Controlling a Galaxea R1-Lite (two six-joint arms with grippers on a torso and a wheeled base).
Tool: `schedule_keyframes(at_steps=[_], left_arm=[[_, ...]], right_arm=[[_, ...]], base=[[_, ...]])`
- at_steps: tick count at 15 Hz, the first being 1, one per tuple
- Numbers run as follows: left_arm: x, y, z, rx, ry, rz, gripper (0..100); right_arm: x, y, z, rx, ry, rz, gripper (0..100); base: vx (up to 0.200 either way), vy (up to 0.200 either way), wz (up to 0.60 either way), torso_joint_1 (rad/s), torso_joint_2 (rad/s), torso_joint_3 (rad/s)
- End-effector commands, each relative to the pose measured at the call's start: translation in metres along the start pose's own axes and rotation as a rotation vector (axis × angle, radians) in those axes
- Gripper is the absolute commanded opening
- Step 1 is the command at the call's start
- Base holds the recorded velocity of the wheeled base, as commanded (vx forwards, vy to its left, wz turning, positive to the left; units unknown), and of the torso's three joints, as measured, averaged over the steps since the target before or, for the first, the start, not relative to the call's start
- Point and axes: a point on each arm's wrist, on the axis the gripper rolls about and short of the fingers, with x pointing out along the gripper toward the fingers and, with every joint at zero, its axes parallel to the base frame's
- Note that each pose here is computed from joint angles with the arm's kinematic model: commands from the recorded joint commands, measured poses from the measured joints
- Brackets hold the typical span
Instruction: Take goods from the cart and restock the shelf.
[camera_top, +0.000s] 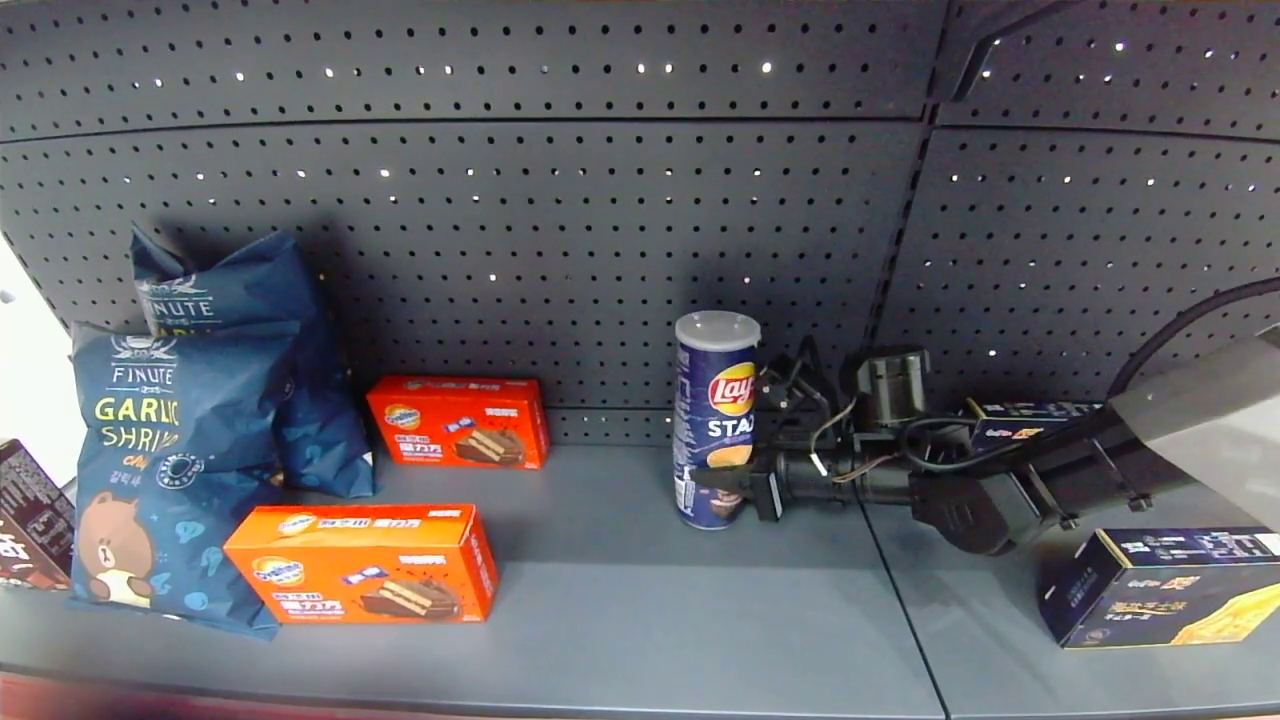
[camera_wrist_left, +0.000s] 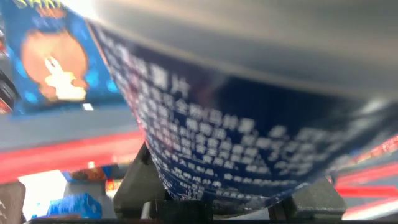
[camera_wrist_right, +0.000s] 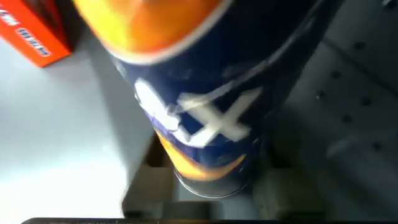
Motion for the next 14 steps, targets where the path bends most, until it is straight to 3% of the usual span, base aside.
schedule_keyframes(at_steps=[1, 7, 11, 14], left_arm=[[-0.007, 0.0, -0.004, 0.001, -0.03, -0.001, 0], [-0.01, 0.0, -0.002, 0.001, -0.043, 0.005, 0], [-0.013, 0.0, 0.002, 0.003, -0.063, 0.028, 0], [-0.013, 0.0, 0.004, 0.008, -0.068, 0.04, 0]], right_arm=[[-0.014, 0.02, 0.015, -0.014, -0.024, 0.001, 0], [-0.075, 0.073, 0.034, -0.057, -0.058, -0.097, 0], [-0.115, 0.109, 0.019, -0.065, -0.054, -0.147, 0], [-0.115, 0.139, 0.005, 0.034, -0.104, -0.148, 0]], base=[[0.0, 0.0, 0.0, 0.0, 0.0, 0.0], [0.0, 0.0, 0.0, 0.0, 0.0, 0.0], [0.0, 0.0, 0.0, 0.0, 0.0, 0.0], [0.0, 0.0, 0.0, 0.0, 0.0, 0.0]])
